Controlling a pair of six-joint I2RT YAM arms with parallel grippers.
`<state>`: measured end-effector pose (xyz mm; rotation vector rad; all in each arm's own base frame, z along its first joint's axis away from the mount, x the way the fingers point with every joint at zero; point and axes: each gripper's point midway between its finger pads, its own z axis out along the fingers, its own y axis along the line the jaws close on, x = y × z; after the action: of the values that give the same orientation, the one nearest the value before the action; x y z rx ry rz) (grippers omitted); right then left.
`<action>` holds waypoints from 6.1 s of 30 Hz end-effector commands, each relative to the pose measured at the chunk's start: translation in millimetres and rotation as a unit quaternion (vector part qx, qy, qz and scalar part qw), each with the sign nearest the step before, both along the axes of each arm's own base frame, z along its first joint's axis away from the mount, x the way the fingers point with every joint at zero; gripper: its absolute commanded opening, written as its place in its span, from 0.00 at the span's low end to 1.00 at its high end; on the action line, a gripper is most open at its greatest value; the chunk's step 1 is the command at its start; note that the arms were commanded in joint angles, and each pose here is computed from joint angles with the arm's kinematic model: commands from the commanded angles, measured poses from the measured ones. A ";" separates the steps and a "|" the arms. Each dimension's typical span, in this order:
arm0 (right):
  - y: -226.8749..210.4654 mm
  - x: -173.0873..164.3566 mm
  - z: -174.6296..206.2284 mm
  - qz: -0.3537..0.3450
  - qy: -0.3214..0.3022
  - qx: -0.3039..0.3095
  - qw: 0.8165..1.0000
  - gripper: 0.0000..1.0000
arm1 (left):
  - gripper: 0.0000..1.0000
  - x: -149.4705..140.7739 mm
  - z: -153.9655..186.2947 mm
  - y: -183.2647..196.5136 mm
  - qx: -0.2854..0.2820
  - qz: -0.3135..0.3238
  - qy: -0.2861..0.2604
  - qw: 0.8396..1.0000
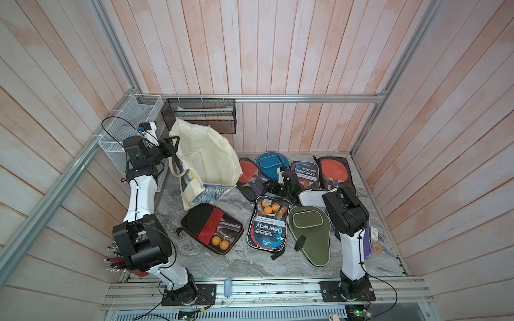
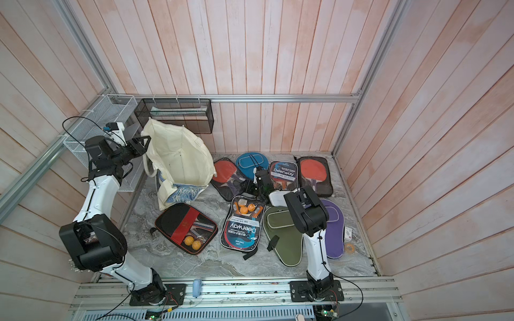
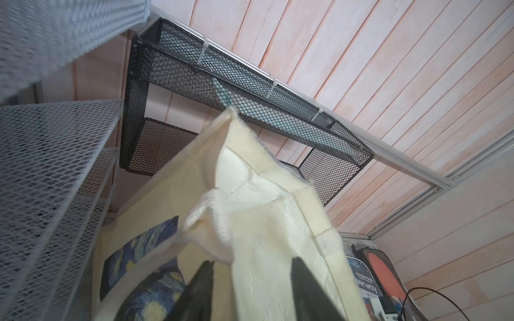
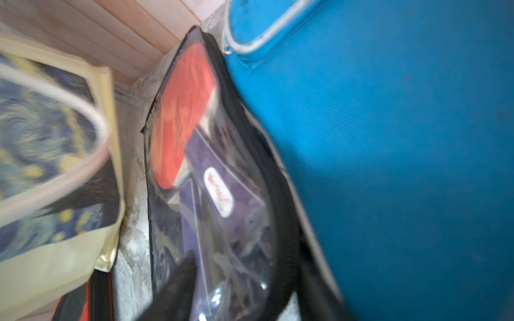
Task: Remove the ping pong set from the canvas bag
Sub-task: Move the ping pong set to the center of the board, then adjust the canvas bag at the corner of the board, then reset both arms
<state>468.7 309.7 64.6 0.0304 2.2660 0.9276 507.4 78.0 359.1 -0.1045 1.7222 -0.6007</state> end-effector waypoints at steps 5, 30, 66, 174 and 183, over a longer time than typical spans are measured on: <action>8.3 5.3 89.4 0.045 -0.116 -0.055 0.991 0.81 | 1.00 -4.2 46.2 5.9 0.005 0.016 -0.047 0.999; 44.8 16.9 -1.6 0.127 -0.038 -0.108 0.985 0.83 | 1.00 -132.6 63.0 -39.9 0.037 0.041 -0.052 0.997; 155.6 45.9 143.0 0.173 -0.113 -0.005 0.979 0.97 | 1.00 -169.3 -66.7 -71.2 0.022 0.030 0.115 0.993; -315.9 -94.6 66.0 -0.268 -0.319 -0.277 0.866 1.00 | 1.00 -129.4 -225.1 -58.3 0.235 0.234 -0.023 0.943; -316.1 -94.3 66.0 -0.268 -0.319 -0.279 0.865 0.99 | 1.00 -124.3 -230.3 -48.6 0.208 0.223 -0.012 0.952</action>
<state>369.3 -7.1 117.4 0.0768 1.7156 -0.0658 379.7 35.3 120.4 -0.2027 1.7184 0.1408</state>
